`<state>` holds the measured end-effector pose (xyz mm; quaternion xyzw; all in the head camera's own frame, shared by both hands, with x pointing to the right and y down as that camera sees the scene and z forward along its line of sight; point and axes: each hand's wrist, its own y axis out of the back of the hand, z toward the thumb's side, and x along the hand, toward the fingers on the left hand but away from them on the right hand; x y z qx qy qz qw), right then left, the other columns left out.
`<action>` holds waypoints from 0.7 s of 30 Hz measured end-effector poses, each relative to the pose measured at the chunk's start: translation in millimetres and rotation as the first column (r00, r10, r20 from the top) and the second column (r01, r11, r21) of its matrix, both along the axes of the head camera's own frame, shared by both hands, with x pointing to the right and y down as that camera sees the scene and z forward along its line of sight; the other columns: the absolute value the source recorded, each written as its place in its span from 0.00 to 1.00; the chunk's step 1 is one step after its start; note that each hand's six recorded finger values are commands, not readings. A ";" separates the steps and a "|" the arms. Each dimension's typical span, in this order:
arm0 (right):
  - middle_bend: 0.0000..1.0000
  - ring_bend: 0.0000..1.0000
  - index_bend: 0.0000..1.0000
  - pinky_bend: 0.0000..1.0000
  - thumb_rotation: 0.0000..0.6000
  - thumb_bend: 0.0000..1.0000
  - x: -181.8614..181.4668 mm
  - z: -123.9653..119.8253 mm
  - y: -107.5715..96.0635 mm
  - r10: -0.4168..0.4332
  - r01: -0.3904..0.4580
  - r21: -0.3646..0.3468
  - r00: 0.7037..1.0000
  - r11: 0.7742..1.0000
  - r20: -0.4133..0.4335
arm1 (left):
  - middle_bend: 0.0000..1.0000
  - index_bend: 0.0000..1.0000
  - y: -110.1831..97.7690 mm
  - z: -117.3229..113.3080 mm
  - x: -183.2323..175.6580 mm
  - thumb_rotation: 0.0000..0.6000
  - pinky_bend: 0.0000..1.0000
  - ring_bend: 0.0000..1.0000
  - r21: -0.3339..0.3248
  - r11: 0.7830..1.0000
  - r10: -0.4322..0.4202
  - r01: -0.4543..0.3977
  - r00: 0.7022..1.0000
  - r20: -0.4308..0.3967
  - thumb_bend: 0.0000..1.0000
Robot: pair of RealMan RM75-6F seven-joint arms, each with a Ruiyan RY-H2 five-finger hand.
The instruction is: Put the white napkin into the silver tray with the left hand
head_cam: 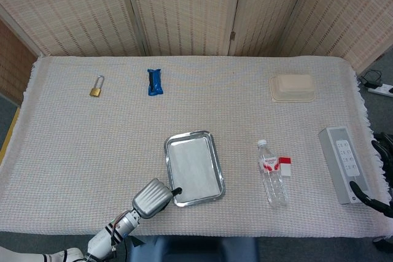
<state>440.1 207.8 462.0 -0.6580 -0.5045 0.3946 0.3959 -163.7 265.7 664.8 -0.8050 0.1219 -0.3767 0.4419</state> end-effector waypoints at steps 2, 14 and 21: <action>0.00 0.00 0.00 0.00 1.00 0.32 0.4 0.0 -0.2 0.002 -0.002 0.000 1.000 1.000 -0.001 | 1.00 0.39 1.9 2.4 0.0 1.00 1.00 1.00 -0.006 1.000 0.003 -0.003 1.000 0.001 1.00; 0.00 0.00 0.00 0.00 1.00 0.32 3.7 -1.3 -2.7 0.014 -0.014 0.006 1.000 1.000 0.004 | 1.00 0.39 9.6 16.7 4.2 1.00 1.00 1.00 -0.045 0.999 0.013 -0.014 1.000 -0.012 1.00; 0.00 0.00 0.00 0.00 1.00 0.32 5.7 -4.5 -2.2 0.020 -0.020 0.015 1.000 1.000 0.006 | 1.00 0.40 10.9 24.9 4.0 1.00 1.00 1.00 -0.062 0.998 0.014 -0.015 1.000 -0.013 1.00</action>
